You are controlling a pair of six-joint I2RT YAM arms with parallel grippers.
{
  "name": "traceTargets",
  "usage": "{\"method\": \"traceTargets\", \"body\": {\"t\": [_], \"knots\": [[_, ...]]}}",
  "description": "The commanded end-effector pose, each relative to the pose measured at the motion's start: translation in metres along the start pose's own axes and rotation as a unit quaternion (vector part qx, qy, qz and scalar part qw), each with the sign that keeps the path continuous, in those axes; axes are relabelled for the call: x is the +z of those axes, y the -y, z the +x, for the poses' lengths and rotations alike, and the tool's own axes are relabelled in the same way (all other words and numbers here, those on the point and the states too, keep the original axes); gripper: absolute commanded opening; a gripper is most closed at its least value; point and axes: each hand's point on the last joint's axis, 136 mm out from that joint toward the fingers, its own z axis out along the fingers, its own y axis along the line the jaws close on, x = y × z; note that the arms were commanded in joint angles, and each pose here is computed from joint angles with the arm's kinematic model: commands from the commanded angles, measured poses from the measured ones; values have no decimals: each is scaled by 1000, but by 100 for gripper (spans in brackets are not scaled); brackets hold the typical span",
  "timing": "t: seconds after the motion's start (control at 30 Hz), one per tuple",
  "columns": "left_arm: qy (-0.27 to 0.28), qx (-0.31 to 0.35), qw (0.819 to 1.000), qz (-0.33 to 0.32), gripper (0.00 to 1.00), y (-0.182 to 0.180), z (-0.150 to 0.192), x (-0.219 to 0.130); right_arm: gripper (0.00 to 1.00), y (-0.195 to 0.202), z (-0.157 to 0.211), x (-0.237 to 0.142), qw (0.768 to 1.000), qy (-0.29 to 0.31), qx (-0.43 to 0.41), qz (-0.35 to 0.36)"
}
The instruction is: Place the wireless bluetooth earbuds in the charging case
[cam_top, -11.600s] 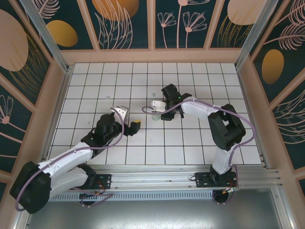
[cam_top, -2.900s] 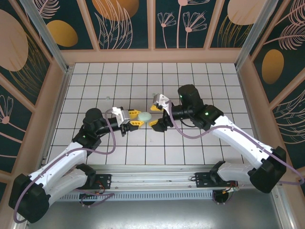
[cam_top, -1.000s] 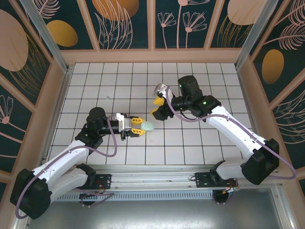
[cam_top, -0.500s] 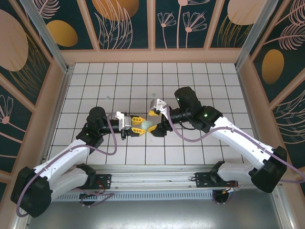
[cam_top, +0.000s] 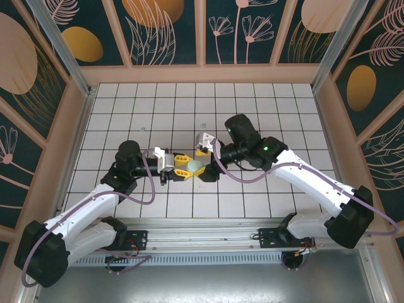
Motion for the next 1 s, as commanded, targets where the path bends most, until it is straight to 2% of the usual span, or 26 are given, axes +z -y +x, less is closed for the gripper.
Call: {"method": "traceTargets", "body": {"t": [0.0, 0.4, 0.6, 0.7, 0.87, 0.97], "knots": [[25, 36, 999, 9, 0, 2, -24, -2, 78, -2, 3, 2, 1000, -14, -9, -11], [27, 34, 999, 14, 0, 4, -26, -2, 82, -12, 8, -6, 999, -17, -27, -15], [28, 33, 999, 15, 0, 4, -28, -2, 79, -8, 7, -4, 999, -17, -27, -10], [30, 33, 999, 13, 0, 3, -30, -2, 71, -5, 2, -3, 999, -15, -28, -9], [22, 21, 1000, 4, 0, -1, -30, -2, 43, 0, -10, -2, 1000, -3, -22, -3], [19, 21, 1000, -1, 0, -2, -29, -2, 33, 0, -16, -3, 1000, 9, -22, -2]]}}
